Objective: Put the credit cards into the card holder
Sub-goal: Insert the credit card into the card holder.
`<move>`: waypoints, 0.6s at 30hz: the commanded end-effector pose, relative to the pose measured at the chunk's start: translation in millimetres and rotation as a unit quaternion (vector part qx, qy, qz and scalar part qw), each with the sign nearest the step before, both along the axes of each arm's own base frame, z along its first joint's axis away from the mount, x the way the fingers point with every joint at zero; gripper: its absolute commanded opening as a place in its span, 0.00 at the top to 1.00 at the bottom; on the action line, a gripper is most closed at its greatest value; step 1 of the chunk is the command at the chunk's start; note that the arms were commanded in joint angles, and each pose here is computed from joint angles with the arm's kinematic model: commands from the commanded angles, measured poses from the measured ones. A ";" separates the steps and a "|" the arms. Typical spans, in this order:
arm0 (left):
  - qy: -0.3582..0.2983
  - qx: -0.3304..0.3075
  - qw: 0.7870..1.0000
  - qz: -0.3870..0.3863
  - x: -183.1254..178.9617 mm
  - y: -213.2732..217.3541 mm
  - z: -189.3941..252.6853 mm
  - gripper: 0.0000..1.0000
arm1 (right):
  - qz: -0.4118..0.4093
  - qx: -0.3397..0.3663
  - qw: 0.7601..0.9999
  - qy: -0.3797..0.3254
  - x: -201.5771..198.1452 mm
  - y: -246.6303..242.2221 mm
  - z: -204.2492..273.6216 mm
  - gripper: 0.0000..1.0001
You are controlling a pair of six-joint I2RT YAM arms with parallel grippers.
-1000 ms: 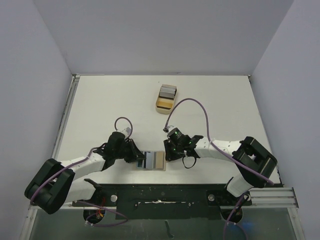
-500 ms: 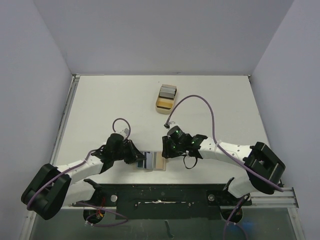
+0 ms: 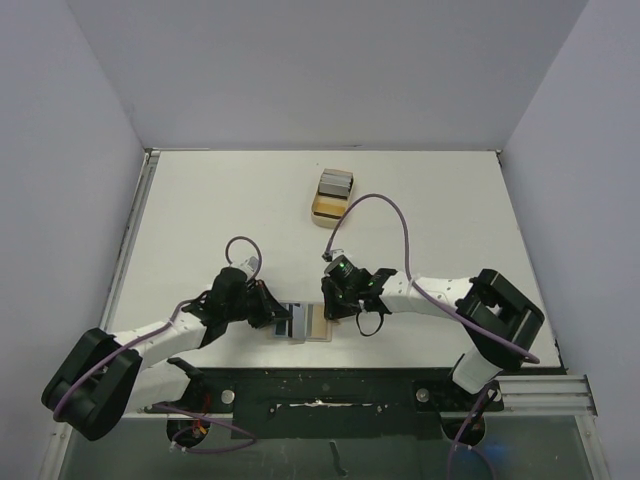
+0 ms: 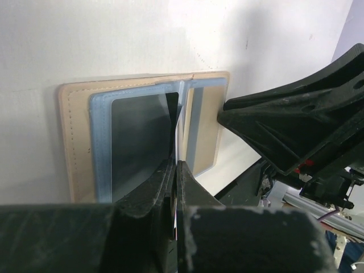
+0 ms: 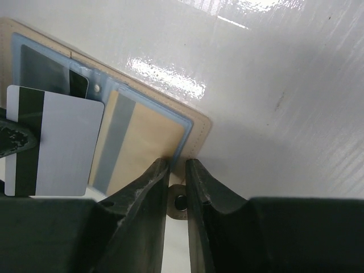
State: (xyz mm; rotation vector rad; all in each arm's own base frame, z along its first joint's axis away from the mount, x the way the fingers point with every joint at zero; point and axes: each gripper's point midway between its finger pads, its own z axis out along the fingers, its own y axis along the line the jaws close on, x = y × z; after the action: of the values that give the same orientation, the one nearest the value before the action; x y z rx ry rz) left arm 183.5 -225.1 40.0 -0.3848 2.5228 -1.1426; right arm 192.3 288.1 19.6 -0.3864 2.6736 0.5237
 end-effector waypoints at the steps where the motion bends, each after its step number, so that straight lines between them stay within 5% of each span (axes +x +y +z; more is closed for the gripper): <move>1: -0.056 -0.012 0.998 -0.023 13.8 -7.9 22.9 1.00 | 0.001 0.000 1.000 -0.018 7.9 6.4 -1.0 0.82; 18: -0.073 -0.023 0.996 -0.040 18.9 -13.4 29.9 1.00 | 0.009 -0.009 1.000 -0.017 4.3 0.6 -10.3 0.88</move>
State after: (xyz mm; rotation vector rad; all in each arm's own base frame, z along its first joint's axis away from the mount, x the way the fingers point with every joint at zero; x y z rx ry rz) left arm 185.1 -226.8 40.8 -0.2852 2.5105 -1.1512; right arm 195.6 291.1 19.1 -0.4011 2.6575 0.5306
